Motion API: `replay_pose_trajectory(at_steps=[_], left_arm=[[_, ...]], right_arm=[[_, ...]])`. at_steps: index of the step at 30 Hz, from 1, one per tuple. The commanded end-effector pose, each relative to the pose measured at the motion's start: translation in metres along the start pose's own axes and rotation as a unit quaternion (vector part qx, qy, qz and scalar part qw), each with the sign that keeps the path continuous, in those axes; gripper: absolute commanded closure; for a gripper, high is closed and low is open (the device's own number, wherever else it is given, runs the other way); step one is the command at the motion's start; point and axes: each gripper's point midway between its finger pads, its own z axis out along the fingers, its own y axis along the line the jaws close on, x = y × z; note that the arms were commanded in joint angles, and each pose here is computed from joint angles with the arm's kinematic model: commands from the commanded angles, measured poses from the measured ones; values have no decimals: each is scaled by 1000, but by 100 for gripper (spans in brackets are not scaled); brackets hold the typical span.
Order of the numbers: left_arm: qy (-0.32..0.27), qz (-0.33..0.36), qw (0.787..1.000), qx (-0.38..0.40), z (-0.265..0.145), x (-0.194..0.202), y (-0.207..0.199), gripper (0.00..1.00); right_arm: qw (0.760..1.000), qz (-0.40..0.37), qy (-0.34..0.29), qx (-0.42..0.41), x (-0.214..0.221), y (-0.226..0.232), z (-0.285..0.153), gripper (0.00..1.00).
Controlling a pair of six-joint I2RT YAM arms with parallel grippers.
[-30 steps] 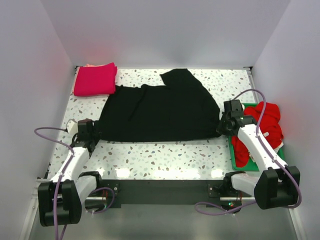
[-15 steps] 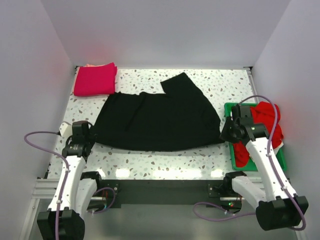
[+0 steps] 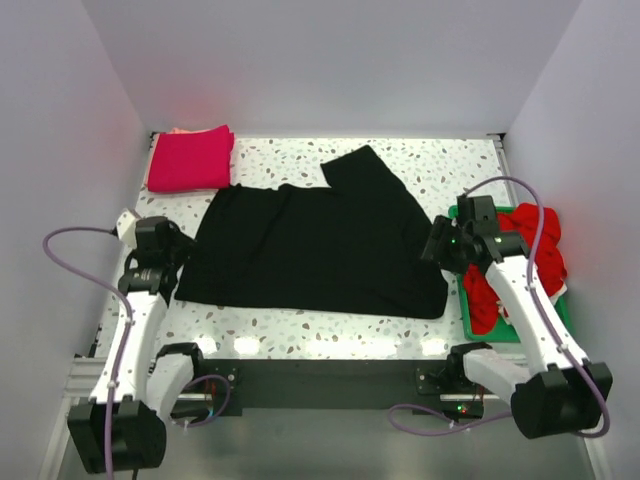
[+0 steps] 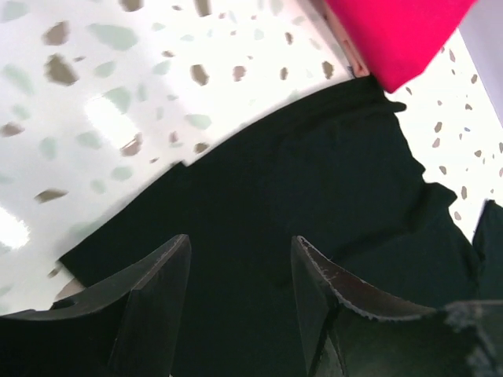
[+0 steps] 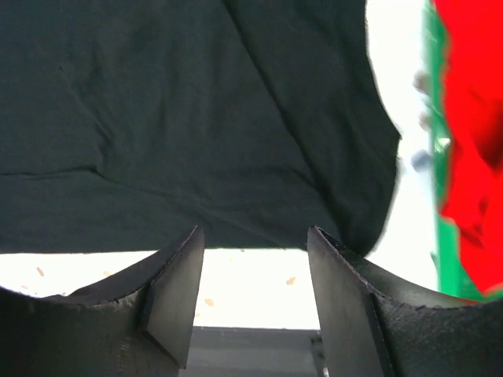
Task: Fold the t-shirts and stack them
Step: Fold the tshirt
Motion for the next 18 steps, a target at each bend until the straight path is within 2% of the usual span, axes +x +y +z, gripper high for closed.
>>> replay_pose_trajectory(at_steps=[1,2,5,8,10,11,13,14,15,17,18], left_arm=[[-16,46,995,83,23,-21,-54,42],[-30,44,993,101,28,-30,-69,43],[-12,62,995,77,59,-24,-76,45],[-11,66,993,96,89,-24,-99,47],[5,72,994,81,112,-15,-99,47],[-17,67,992,102,118,-30,-119,47],[-3,79,993,82,146,-21,-118,47],[-12,77,993,86,152,-31,-131,47],[4,83,994,73,171,-19,-127,47],[-4,80,993,86,186,-29,-147,47],[9,85,994,74,204,-17,-143,47]], right_arm=[[997,-24,-30,-65,-33,40,20,41],[996,-32,-43,-74,-42,50,24,41],[994,-46,-47,-85,-55,67,42,41],[993,-53,-52,-97,-66,80,57,41],[991,-58,-53,-105,-69,86,65,41],[991,-61,-54,-110,-72,91,72,41],[990,-66,-56,-111,-75,93,80,41],[989,-66,-60,-116,-78,96,84,41],[989,-67,-55,-116,-76,97,91,41],[988,-66,-56,-124,-78,103,97,41],[989,-63,-48,-125,-75,104,105,41]])
